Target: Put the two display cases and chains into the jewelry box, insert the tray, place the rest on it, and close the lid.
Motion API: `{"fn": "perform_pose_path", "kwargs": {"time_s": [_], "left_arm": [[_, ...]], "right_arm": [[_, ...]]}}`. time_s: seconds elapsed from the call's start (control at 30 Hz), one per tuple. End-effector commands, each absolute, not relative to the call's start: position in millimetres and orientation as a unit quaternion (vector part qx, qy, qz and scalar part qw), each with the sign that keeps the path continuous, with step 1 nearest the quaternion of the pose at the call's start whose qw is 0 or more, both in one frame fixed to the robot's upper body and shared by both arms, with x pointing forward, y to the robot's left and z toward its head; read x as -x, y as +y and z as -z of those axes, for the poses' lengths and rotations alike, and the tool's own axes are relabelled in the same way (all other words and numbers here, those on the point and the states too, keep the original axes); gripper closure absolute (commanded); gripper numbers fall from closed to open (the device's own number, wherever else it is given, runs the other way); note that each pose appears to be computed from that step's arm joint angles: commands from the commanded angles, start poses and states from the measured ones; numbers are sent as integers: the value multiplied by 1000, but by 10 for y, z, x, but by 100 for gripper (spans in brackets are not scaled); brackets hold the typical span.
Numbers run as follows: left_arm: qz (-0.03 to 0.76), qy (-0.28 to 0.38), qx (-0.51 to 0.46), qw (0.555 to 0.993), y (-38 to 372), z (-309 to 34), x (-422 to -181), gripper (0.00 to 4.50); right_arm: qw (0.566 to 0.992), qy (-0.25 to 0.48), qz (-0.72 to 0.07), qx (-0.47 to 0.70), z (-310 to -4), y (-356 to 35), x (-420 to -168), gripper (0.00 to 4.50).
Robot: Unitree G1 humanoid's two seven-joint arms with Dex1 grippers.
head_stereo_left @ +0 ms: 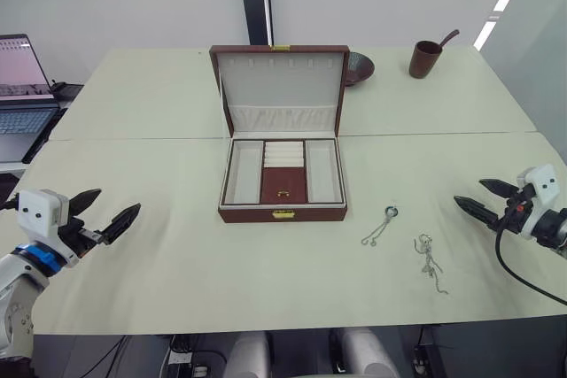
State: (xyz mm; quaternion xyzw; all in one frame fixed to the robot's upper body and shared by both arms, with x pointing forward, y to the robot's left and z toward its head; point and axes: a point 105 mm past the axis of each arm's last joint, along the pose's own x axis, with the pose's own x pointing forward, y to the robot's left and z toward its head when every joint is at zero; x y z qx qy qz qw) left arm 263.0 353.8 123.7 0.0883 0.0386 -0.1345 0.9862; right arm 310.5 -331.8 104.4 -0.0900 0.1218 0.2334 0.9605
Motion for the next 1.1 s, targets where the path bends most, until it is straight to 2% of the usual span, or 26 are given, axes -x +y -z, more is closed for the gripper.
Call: {"fn": "perform_pose_path", "kwargs": {"time_s": [0.03,0.5,0.63,0.73,0.9,1.1], "left_arm": [[117,6,-103,988,3580,-1395,-2605,0],[140,10,-113,984,3399,-1375,-2558,0],[195,8,-113,974,3148,-1376,-2534,0],[264,11,-117,957,2828,-1344,-2491,0],[387,25,-119,914,2280,-1261,-2393,0],[476,16,-137,869,1952,-1280,-2307,0]], "right_arm": [[966,95,-221,93,-1149,-3375,-3132,2],[966,81,-232,82,-1213,-3323,-3149,2],[959,77,-265,71,-1279,-3216,-3063,2],[949,73,-300,60,-1354,-3071,-2937,2],[921,103,-369,73,-1300,-2801,-2604,2],[913,120,-384,67,-1261,-2661,-2351,2]]}}
